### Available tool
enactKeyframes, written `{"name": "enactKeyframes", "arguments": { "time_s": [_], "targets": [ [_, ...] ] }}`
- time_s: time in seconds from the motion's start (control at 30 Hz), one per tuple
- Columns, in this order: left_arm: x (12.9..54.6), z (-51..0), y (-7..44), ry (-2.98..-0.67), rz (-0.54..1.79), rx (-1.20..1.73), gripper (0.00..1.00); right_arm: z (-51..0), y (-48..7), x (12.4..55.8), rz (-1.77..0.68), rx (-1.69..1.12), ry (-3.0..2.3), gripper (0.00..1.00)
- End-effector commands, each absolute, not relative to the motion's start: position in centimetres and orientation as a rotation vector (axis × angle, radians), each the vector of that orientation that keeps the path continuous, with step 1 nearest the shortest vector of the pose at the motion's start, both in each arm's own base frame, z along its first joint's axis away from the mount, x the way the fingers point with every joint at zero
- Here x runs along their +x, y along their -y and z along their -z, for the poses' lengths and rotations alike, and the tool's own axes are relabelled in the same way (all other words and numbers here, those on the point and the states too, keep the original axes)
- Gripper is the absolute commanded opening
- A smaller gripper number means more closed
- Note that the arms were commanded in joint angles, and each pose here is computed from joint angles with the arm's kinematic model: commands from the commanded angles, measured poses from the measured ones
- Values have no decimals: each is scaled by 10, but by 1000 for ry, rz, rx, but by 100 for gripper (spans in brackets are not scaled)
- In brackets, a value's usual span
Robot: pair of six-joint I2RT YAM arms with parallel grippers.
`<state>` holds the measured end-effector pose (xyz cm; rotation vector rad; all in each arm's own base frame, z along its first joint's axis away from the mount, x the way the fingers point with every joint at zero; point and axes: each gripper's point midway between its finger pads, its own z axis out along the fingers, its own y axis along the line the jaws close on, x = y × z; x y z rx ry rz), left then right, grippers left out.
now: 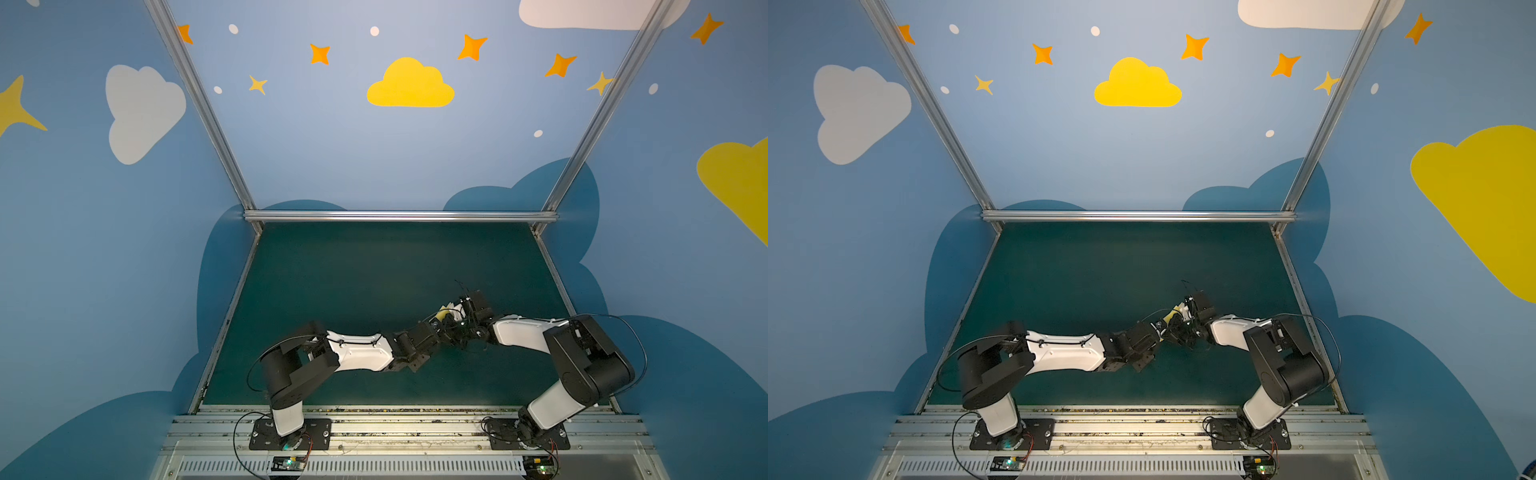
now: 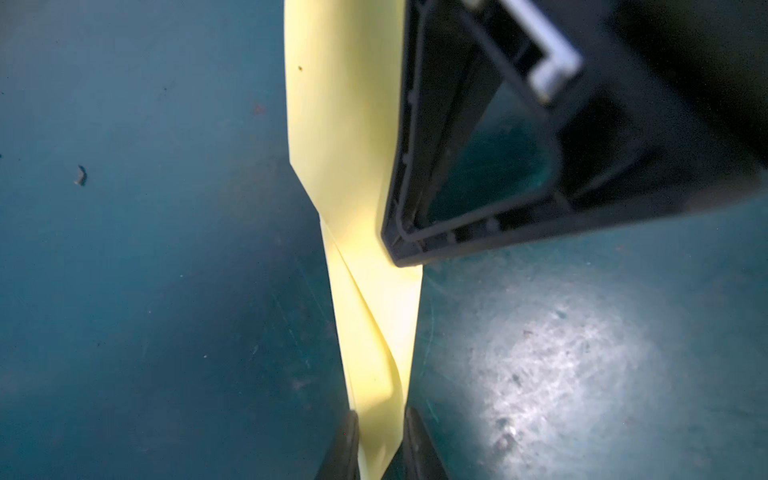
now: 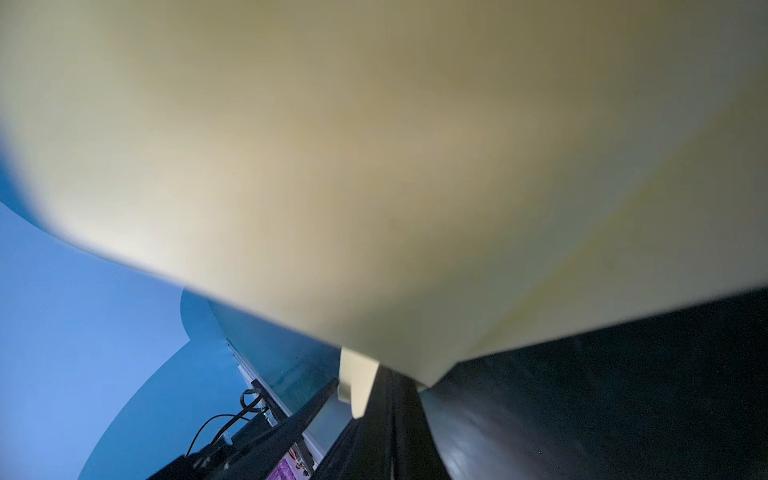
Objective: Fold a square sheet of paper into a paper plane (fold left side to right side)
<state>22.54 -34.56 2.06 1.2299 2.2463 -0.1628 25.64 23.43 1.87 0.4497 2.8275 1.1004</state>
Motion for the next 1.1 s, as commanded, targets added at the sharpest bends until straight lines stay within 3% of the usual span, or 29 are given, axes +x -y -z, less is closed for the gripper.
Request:
{"name": "enactKeyframes", "arguments": {
  "time_s": [0.0, 1.07],
  "targets": [
    [206, -15, 352, -2252, 221, 1347, 20, -27, -242, 264, -1152, 418, -2795, 4],
    [199, -28, 361, -2256, 314, 1350, 6, -37, -263, 266, -1197, 323, -2796, 10]
  ]
}}
